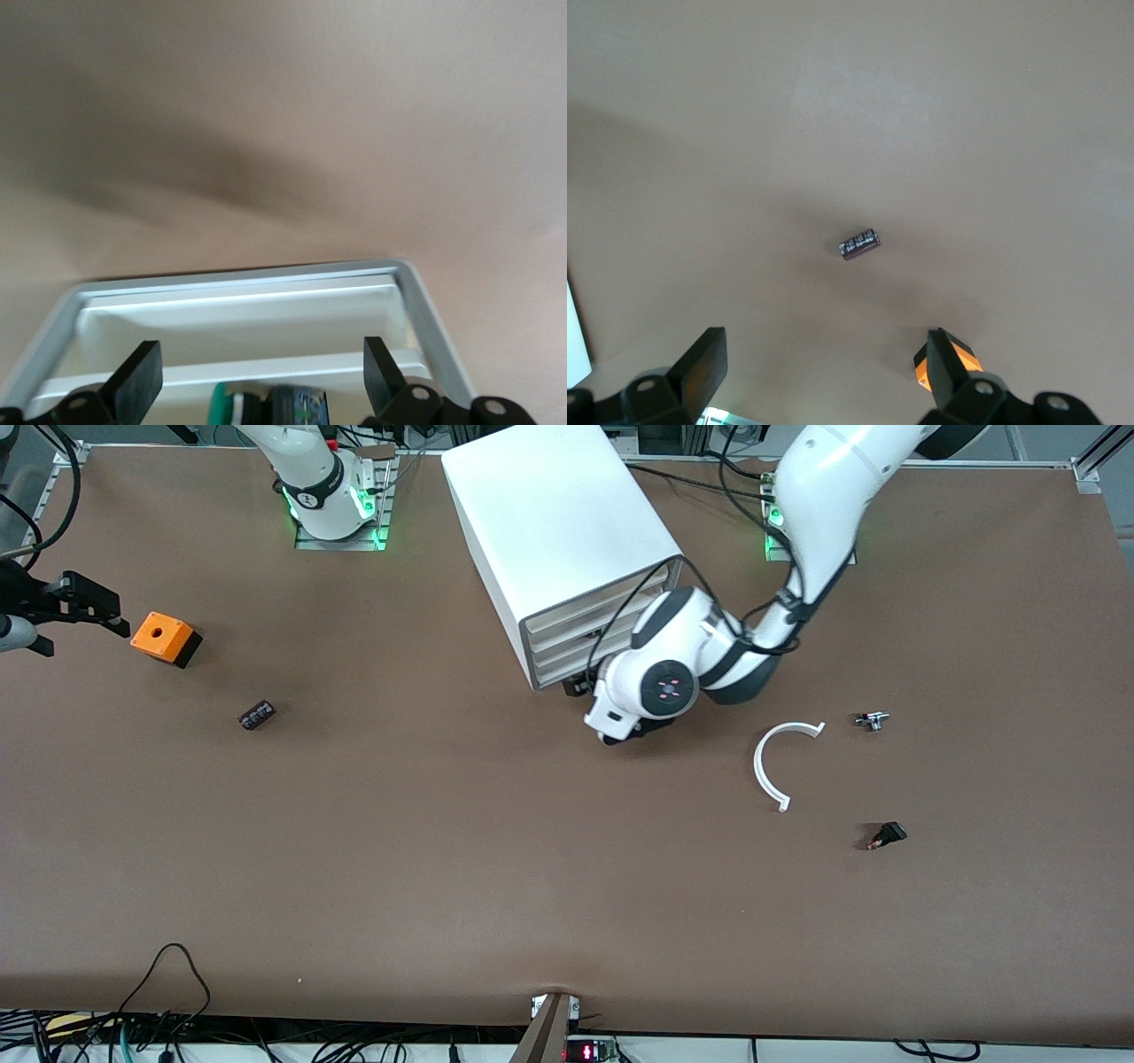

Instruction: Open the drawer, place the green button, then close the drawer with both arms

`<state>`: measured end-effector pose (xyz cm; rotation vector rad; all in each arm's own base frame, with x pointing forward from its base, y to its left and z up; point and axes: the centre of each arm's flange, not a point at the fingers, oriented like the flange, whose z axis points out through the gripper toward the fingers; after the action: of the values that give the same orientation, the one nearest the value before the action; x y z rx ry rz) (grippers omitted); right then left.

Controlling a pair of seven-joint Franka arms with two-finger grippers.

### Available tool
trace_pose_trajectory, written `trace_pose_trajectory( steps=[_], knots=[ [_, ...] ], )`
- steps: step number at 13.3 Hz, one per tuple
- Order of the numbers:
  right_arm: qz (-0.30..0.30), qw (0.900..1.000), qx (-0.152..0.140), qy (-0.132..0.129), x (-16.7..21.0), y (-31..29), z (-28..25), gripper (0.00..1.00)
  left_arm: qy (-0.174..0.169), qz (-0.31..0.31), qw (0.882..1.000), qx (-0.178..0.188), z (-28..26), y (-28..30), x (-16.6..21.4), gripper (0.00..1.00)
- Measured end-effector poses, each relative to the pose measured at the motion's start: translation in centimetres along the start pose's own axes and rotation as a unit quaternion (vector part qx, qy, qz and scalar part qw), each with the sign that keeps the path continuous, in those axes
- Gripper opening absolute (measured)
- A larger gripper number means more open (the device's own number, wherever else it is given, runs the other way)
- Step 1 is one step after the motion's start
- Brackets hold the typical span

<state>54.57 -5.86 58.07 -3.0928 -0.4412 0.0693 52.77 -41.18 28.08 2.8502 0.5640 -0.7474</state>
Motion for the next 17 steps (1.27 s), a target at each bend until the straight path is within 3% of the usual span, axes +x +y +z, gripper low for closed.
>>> trace_pose_trajectory(
  steps=[4,8,12,14,17],
  knots=[
    [-0.001,1.000,0.001,-0.001,0.1,0.0,0.2,1.00,0.083,0.029,0.995,0.041,-9.5,-2.7,0.7,1.00],
    [-0.001,1.000,0.002,-0.006,0.3,-0.1,0.7,1.00,0.127,0.099,0.986,0.046,-18.0,-7.4,2.2,1.00],
    [-0.002,1.000,0.003,-0.007,0.4,-0.1,0.8,1.00,0.193,0.164,0.963,0.093,-25.2,-12.2,1.6,1.00],
    [-0.002,1.000,0.003,-0.008,0.4,-0.1,0.9,1.00,0.204,0.203,0.951,0.113,-28.3,-14.5,0.4,1.00],
    [-0.002,1.000,0.003,-0.009,0.5,-0.1,1.0,1.00,0.222,0.229,0.942,0.107,-32.7,-19.2,0.7,1.00]
  ],
)
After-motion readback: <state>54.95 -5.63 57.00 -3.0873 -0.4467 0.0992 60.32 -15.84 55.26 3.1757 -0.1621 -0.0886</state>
